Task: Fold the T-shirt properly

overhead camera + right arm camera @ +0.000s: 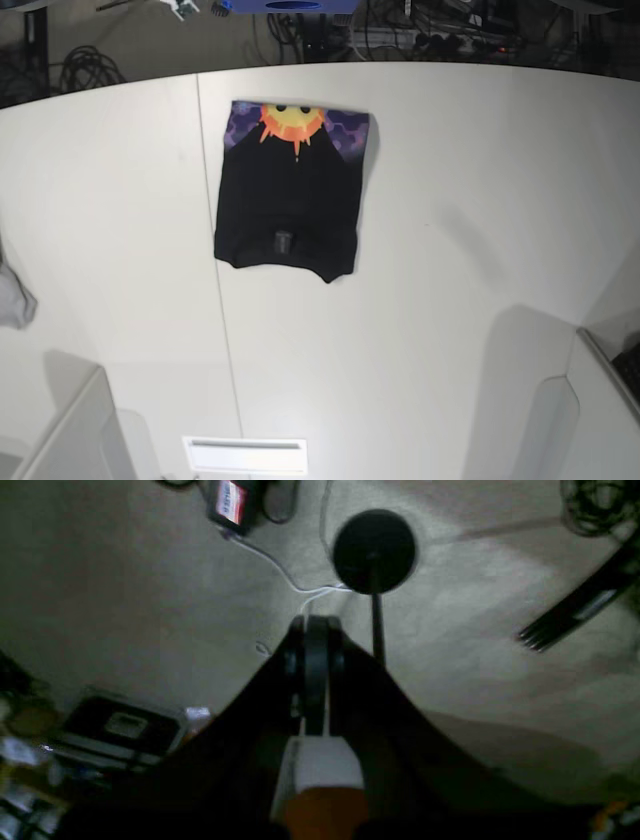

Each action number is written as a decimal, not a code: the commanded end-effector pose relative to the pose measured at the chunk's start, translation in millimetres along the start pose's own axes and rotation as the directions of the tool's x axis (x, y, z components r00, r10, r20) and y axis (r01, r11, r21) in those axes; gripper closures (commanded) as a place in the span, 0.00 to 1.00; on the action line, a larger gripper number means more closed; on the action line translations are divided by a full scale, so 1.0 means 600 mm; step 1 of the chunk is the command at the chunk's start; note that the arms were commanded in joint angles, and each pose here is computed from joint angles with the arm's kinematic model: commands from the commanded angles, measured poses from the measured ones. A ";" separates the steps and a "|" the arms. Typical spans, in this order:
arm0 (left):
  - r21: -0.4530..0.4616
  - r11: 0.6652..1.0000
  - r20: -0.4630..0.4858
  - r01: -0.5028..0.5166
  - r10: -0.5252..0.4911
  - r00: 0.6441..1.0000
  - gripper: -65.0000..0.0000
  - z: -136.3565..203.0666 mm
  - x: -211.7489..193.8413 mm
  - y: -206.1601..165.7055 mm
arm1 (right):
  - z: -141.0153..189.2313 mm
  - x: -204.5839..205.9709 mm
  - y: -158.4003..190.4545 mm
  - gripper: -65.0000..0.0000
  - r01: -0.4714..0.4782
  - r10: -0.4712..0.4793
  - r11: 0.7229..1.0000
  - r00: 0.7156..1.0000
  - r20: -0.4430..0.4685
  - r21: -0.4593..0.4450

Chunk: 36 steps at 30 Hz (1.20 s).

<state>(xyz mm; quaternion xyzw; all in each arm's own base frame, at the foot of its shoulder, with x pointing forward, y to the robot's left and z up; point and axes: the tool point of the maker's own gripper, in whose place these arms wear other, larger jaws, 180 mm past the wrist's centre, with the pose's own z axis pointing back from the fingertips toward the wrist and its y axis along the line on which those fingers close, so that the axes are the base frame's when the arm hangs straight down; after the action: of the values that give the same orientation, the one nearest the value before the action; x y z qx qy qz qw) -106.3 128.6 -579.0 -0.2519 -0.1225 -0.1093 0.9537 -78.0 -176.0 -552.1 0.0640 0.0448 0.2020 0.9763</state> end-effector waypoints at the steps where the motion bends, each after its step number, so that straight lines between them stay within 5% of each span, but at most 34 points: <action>1: 0.010 1.000 -0.027 -0.009 0.009 1.000 1.00 0.001 -0.020 0.004 | -0.009 -0.010 -0.006 1.00 0.007 -0.007 1.000 1.000 -0.017 0.005; 16: 0.116 0.993 -0.188 0.028 -0.006 0.982 1.00 -0.082 -0.005 0.057 | -0.161 -0.018 0.008 1.00 0.112 -0.112 0.993 0.994 -0.004 0.041; 36: 0.123 0.991 -0.112 0.059 -0.045 0.993 1.00 -0.099 0.058 0.072 | -0.171 0.008 0.028 1.00 0.101 -0.105 0.994 0.991 0.083 0.049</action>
<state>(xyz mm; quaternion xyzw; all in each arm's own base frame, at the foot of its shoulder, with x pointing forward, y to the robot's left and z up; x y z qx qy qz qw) -42.6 129.1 -639.9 -0.1790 -0.0900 -0.1418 0.9694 -90.0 -143.6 -651.7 0.0948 0.0107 0.1457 0.9847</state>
